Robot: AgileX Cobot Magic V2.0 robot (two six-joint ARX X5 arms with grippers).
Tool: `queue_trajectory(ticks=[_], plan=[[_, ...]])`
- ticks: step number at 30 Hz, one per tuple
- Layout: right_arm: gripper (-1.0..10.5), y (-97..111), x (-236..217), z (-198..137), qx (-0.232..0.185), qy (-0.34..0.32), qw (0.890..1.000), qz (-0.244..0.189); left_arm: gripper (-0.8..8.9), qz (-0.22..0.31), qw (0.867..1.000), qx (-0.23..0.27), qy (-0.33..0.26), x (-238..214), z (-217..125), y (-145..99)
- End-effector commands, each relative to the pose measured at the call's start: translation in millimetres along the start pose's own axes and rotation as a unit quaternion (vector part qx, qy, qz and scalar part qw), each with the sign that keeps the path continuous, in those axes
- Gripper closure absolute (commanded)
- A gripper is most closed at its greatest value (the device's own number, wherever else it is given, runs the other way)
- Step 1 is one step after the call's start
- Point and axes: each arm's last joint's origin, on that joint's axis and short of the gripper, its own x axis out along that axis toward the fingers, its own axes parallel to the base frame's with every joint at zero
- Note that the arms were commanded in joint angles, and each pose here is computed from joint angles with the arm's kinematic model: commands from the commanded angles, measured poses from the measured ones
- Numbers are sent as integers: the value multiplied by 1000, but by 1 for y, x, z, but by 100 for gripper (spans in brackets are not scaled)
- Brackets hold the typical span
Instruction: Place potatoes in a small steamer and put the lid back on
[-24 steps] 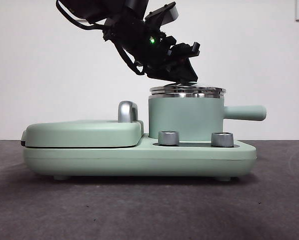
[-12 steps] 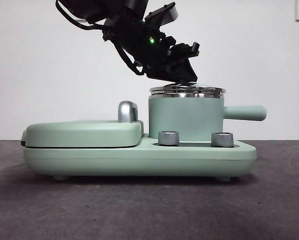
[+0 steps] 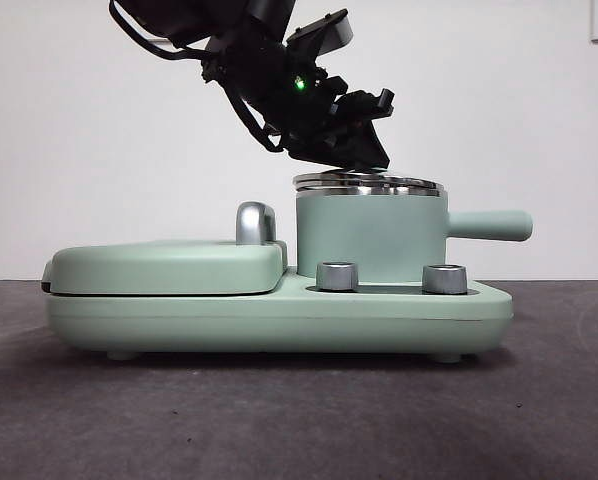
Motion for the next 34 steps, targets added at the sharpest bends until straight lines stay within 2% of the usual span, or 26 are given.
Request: queue_trajectory(ticks=[1,13,34], plan=[[568,0,-1,2,4,-5,1000,2,800,-3,1000,10,-8,6,2,-1],[569,0,-1,2,4,-5,1000,2,800,-4,999,7,-45,6,10,0],[569,0,-1,2,4,-5,1000,1,800,-27,999,-15,-20,17,-6,-3]])
